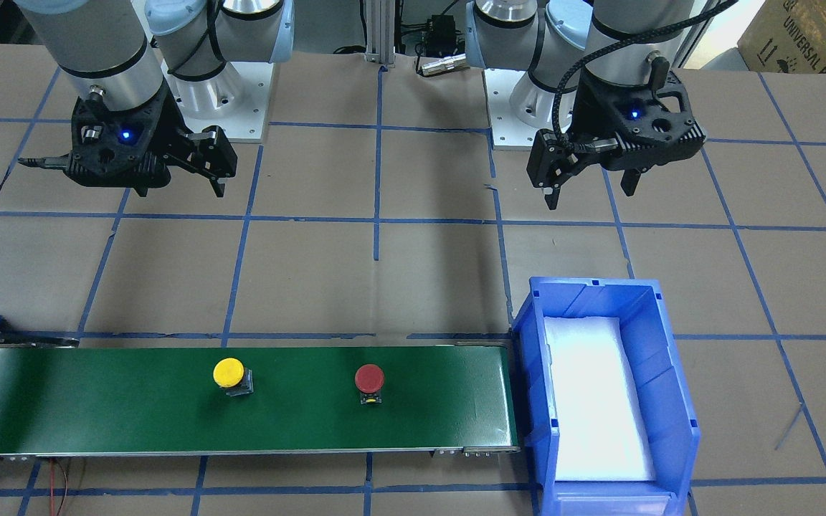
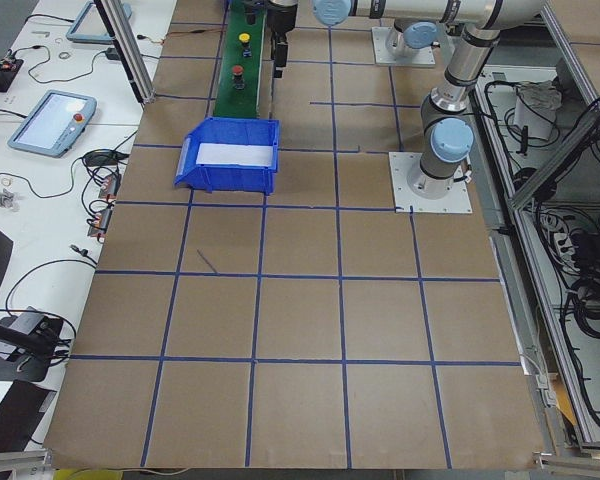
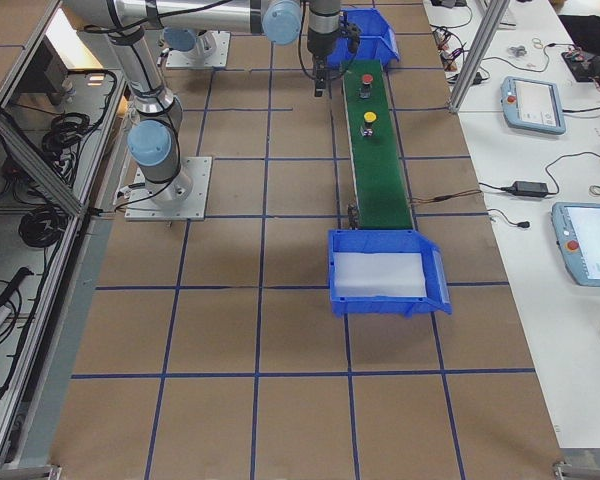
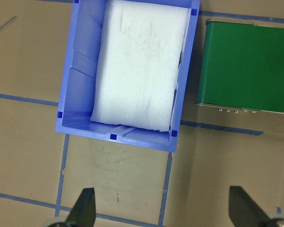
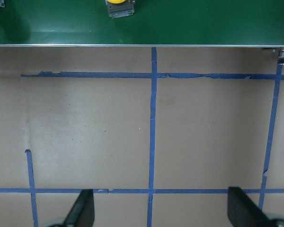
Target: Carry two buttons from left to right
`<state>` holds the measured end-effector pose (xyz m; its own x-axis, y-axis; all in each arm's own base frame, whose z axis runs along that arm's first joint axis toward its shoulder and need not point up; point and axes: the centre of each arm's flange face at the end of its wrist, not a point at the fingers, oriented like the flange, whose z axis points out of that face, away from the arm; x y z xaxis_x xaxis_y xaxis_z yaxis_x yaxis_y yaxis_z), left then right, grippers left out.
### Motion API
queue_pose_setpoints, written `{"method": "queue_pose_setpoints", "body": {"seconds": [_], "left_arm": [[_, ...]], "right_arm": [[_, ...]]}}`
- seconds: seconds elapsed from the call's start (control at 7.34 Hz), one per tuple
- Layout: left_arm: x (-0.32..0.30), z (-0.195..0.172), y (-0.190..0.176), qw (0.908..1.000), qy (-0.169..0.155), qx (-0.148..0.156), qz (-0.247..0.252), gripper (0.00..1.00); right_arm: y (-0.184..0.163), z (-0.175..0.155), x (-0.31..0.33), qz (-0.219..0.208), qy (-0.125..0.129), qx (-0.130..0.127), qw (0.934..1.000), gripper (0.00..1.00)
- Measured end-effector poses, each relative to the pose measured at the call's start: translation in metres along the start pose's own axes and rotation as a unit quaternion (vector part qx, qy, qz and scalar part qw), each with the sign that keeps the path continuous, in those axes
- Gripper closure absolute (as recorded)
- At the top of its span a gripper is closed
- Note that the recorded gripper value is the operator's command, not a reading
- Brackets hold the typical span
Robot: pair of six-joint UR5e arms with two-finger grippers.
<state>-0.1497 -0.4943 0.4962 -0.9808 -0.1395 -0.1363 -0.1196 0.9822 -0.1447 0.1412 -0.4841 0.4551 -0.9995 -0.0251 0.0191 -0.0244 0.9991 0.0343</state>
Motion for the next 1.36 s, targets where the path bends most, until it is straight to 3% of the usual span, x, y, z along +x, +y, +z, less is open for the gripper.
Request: {"method": "queue_pose_setpoints", "body": {"seconds": [0.27, 0.54, 0.95, 1.36], "left_arm": [[-0.002, -0.006, -0.006, 0.9999, 0.016, 0.001, -0.003, 0.0], [-0.026, -0.005, -0.011, 0.9986, 0.05, -0.019, 0.004, 0.0], [-0.036, -0.002, -0.006, 0.9978, 0.054, -0.028, 0.027, 0.0], [-0.023, 0.001, -0.001, 0.997, 0.056, -0.033, 0.041, 0.0]], "right_arm": [[0.0, -0.001, 0.0, 0.0, 0.001, 0.001, 1.0, 0.0], [0.0, -0.001, 0.0, 0.0, 0.002, 0.001, 1.0, 0.0], [-0.001, -0.001, 0.001, -0.003, 0.003, 0.003, 1.0, 0.0], [-0.018, 0.001, 0.015, -0.019, 0.016, 0.026, 0.9994, 0.0]]}}
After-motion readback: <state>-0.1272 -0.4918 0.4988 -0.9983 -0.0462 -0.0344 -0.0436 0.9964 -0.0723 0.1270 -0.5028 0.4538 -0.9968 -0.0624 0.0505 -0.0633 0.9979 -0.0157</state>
